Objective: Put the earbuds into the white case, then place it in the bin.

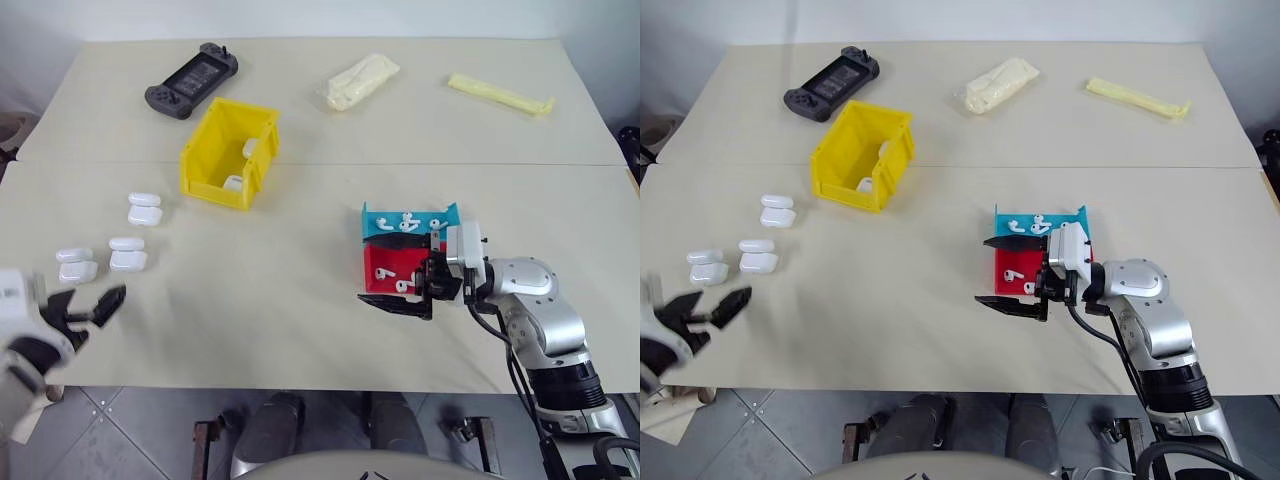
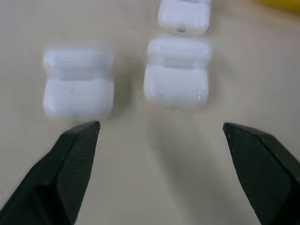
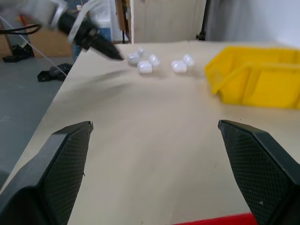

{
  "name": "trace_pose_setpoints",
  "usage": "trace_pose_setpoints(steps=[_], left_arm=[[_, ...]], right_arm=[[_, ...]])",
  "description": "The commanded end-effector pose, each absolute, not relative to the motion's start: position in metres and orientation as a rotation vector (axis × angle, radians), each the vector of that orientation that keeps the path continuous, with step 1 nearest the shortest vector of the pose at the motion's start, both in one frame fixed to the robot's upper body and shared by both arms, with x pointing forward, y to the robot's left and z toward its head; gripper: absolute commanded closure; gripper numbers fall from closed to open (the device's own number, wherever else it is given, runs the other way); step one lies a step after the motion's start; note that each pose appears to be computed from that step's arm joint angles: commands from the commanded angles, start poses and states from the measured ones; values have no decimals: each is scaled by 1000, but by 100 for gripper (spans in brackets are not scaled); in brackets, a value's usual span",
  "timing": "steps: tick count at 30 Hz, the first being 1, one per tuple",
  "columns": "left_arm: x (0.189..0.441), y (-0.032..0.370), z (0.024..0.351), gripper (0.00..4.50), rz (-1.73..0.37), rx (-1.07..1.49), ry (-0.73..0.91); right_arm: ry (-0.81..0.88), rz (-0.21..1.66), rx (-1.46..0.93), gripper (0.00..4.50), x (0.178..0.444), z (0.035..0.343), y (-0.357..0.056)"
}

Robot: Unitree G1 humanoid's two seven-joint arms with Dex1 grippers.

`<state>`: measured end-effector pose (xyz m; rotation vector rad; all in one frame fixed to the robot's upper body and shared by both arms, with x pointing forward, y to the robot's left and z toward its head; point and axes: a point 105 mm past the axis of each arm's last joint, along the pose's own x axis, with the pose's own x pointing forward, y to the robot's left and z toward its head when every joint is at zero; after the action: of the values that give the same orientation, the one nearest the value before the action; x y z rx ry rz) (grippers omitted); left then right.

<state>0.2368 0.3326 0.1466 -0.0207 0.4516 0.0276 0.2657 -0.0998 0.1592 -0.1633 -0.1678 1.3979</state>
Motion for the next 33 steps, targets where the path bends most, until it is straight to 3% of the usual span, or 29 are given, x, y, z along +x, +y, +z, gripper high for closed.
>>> trace_pose_setpoints(steps=[1, 11, 19, 26, 29, 33], left_arm=[[239, 333, 146, 4, 30, -37, 591], [258, 342, 136, 4, 96, 38, 826], [274, 333, 129, 4, 68, -28, 829], [270, 335, 124, 4, 83, -29, 878], [267, 337, 122, 63, 82, -18, 895], [262, 341, 121, 174, 82, 18, 905]], right_arm=[[-215, 1405, -164, 0, 260, 172, -96], [-242, 1373, -172, 0, 256, 176, -91], [-244, 1343, -175, 0, 252, 175, -91], [-244, 1332, -173, 0, 251, 175, -91], [-245, 1328, -172, 0, 251, 175, -91], [-247, 1324, -173, 0, 252, 174, -90]])
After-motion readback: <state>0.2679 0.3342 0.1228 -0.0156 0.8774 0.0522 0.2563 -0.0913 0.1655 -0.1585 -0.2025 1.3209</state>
